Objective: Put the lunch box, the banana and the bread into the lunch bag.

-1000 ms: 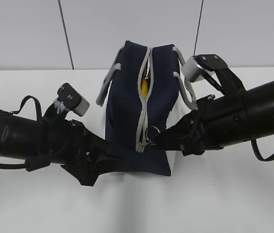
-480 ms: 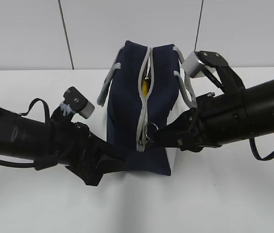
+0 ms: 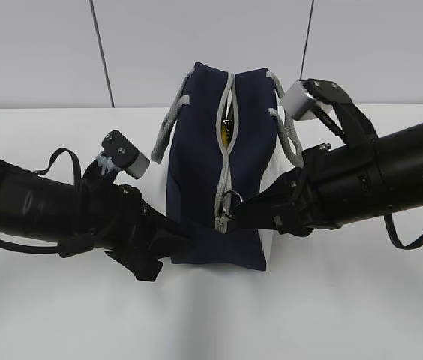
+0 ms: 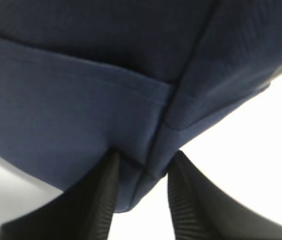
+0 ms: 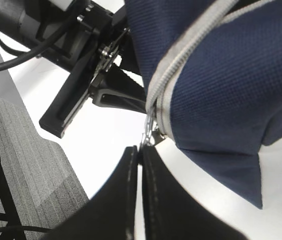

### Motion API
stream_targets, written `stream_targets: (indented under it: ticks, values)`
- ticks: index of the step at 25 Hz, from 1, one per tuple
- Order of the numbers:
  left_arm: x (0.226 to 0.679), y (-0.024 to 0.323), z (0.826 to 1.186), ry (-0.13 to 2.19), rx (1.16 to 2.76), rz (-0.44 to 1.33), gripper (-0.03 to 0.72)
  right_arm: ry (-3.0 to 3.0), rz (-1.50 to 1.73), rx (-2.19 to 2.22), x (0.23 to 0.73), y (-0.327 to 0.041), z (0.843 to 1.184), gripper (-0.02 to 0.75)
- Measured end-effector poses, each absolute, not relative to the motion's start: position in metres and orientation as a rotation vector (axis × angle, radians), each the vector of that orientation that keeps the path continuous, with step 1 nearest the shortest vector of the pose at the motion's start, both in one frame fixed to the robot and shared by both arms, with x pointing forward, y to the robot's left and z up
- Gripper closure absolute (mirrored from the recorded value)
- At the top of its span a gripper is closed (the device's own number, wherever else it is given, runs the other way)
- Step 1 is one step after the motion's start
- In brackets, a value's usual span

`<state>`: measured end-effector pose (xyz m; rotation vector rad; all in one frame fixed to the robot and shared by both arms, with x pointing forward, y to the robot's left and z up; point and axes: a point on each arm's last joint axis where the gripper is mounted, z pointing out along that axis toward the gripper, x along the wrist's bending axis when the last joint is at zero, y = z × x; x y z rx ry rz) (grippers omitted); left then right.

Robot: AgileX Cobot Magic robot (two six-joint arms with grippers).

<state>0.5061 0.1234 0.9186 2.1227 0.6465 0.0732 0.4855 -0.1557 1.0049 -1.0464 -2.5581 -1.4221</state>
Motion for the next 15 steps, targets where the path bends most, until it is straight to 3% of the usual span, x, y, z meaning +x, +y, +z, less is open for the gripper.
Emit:
stream_targets:
  ticks: [7,12,15]
  values:
    - [0.5083,0.1217,0.9151,0.646,2.122,0.058,0.487,-2.537,-1.435,-1.062,0.4858,-0.1552,1.0057,0.754]
    - [0.5079,0.1212,0.9155,0.642,2.117,0.052,0.643,-2.516,-1.44,-1.062,0.4854,-0.1544,1.0061,0.754]
    - [0.5075,0.1207,0.916,0.637,2.112,0.045,0.674,-2.499,-1.446,-1.058,0.4847,-0.1537,1.0068,0.754]
